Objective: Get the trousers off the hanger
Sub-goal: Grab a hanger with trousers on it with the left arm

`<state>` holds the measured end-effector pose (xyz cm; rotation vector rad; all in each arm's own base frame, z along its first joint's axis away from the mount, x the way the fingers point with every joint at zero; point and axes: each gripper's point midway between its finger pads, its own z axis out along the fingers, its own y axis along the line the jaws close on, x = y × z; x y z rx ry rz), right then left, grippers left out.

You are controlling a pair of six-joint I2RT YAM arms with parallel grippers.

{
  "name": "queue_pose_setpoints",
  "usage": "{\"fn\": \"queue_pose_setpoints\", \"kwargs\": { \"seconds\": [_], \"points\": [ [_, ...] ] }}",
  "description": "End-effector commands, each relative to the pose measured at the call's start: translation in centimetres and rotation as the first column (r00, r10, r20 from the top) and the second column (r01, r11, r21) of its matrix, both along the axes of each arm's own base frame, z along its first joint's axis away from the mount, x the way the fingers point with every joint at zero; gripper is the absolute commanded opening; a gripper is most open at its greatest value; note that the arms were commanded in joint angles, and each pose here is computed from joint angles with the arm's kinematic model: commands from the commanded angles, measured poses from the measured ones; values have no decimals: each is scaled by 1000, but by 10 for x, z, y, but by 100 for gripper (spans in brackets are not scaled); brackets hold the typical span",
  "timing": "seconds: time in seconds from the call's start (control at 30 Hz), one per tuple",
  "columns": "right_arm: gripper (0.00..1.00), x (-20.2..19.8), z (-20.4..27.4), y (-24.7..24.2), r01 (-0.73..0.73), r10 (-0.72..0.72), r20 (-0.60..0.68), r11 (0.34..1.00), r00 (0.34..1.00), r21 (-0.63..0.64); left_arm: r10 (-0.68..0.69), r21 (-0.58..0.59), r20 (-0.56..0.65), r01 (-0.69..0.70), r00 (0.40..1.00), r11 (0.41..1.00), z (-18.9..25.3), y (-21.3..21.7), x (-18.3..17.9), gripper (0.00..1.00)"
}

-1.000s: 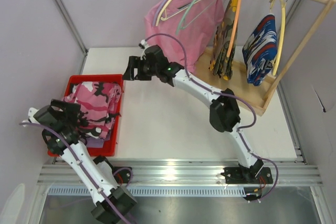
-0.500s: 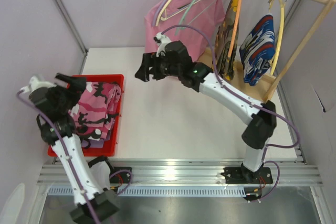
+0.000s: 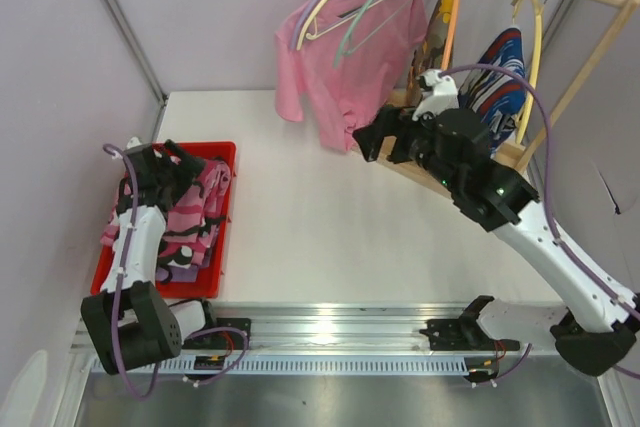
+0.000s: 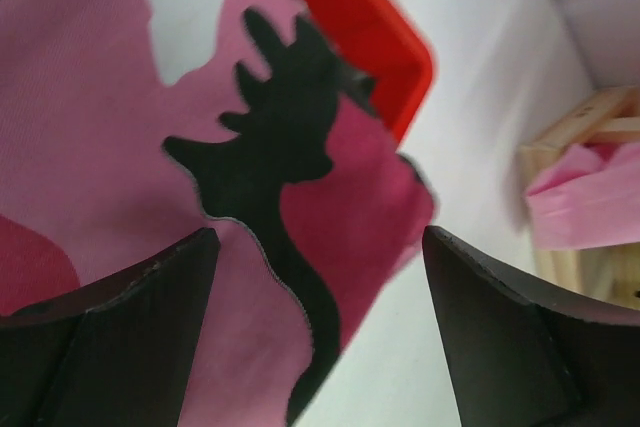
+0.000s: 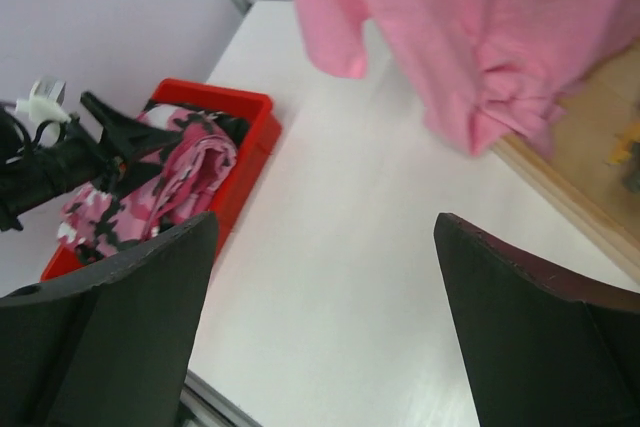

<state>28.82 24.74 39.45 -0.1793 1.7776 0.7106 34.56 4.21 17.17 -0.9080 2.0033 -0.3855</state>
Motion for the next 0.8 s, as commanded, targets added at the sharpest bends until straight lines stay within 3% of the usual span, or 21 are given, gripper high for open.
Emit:
{"fn": "queue_pose_setpoints", "kwargs": {
  "seconds": [0.0, 0.1, 0.23, 0.3, 0.33, 0.4, 0.5, 0.67, 0.7, 0.77],
  "points": [
    [97, 1, -19, -45, 166, -170, -56, 984, 984, -55, 42, 2, -8, -42, 999, 999, -14, 7, 6, 89],
    [99, -6, -19, -63, 187, -191, -81, 981, 978, -60, -36, -3, 33, 36, 999, 999, 8, -5, 7, 90],
    [99, -14, -11, -90, 257, -261, -50, 963, 964, -78, -131, 102, 230, 110, 964, 989, 110, -11, 13, 98],
    [99, -17, -1, -100, 283, -285, -16, 956, 958, -80, -174, 136, 290, 139, 941, 981, 141, -18, 7, 99],
    [99, -22, 11, -109, 302, -301, 19, 951, 953, -72, -227, 170, 346, 177, 910, 969, 171, -26, 4, 99],
    [99, -27, 24, -118, 316, -313, 55, 947, 948, -57, -289, 197, 391, 228, 873, 954, 195, -38, -4, 100],
    [100, -37, 46, -144, 396, -390, 113, 917, 914, -37, -452, 253, 454, 375, 768, 892, 223, -74, -21, 100],
    [99, -54, 64, -194, 562, -552, 144, 826, 821, -36, -651, 401, 480, 512, 589, 759, 263, -137, -56, 99],
    [99, -59, 77, -199, 568, -560, 151, 823, 815, -14, -665, 403, 459, 530, 589, 746, 262, -144, -60, 100],
    [99, -56, 75, -198, 568, -556, 142, 820, 819, -67, -714, 452, 458, 553, 529, 700, 278, -164, -74, 99]
  ]
}}
